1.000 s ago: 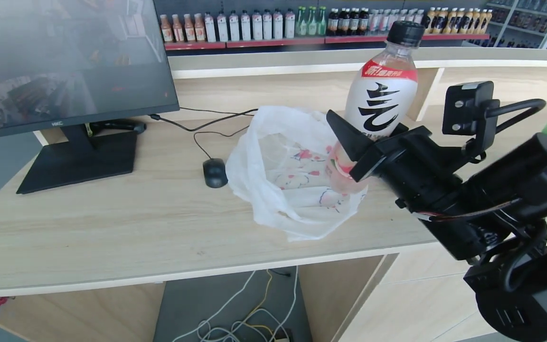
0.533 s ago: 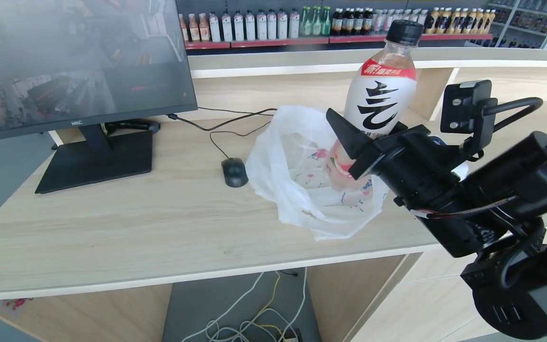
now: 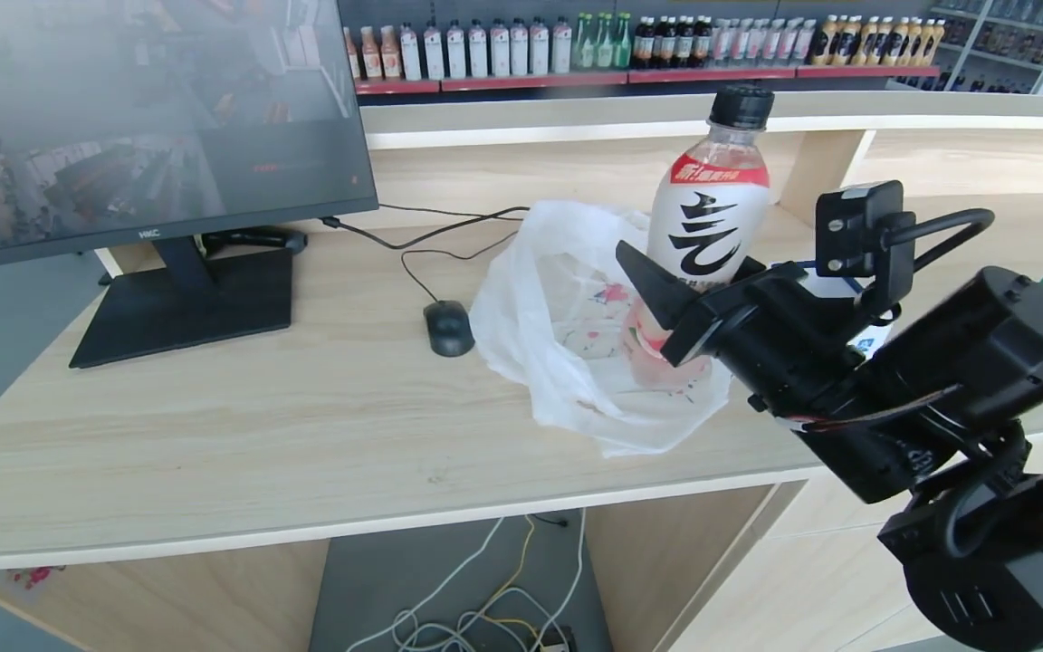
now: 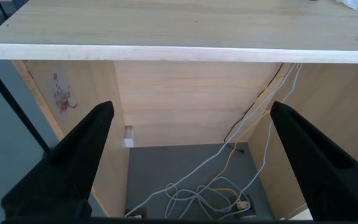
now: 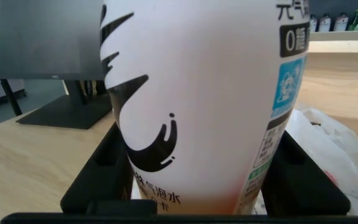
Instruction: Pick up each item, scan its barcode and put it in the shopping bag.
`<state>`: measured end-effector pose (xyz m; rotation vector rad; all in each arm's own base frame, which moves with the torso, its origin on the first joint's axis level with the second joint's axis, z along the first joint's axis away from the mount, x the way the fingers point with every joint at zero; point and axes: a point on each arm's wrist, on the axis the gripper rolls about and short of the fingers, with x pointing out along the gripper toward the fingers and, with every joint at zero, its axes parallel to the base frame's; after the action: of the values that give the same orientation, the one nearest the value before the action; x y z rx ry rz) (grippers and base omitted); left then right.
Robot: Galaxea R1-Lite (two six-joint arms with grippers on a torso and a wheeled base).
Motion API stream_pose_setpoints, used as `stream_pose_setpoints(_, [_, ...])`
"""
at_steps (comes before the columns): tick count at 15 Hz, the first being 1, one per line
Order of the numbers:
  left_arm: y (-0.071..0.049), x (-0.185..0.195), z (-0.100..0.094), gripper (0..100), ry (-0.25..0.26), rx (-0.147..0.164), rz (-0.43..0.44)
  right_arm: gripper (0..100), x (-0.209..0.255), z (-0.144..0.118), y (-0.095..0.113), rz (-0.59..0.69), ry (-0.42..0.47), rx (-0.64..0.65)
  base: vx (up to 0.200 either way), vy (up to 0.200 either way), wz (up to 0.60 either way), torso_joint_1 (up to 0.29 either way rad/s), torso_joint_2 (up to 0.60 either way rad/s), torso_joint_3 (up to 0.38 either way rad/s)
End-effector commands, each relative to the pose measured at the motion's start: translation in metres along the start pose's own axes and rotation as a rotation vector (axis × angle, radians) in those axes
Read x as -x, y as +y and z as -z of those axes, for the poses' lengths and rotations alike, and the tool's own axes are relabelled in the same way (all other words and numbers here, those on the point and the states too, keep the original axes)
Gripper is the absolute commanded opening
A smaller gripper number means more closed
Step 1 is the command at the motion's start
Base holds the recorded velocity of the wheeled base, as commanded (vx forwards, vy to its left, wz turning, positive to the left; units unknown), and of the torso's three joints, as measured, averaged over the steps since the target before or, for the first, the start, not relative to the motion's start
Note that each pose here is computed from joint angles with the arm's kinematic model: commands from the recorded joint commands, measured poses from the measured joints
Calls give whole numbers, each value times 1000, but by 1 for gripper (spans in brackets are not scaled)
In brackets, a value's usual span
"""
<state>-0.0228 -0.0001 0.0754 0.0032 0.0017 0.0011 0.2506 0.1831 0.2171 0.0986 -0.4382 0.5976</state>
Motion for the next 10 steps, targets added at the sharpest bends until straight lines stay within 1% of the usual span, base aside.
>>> stream_pose_setpoints(1, [0, 0, 0, 100, 0, 0, 0, 0, -1, 6, 0, 0, 30, 1, 0, 0, 0, 0, 0, 0])
stream_pose_setpoints(2, [0, 0, 0, 100, 0, 0, 0, 0, -10, 12, 0, -1, 80, 3, 0, 0, 0, 0, 0, 0])
stream_pose_setpoints(3, [0, 0, 0, 100, 0, 0, 0, 0, -20, 14, -1, 1, 87, 3, 0, 0, 0, 0, 0, 0])
stream_pose_setpoints(4, [0, 0, 0, 100, 0, 0, 0, 0, -32, 16, -2, 6, 82, 5, 0, 0, 0, 0, 0, 0])
stream_pose_setpoints(8, [0, 0, 0, 100, 0, 0, 0, 0, -73, 20, -24, 60, 71, 29, 0, 0, 0, 0, 0, 0])
stream_pose_setpoints(10, [0, 0, 0, 100, 0, 0, 0, 0, -86, 21, -27, 66, 72, 31, 0, 0, 0, 0, 0, 0])
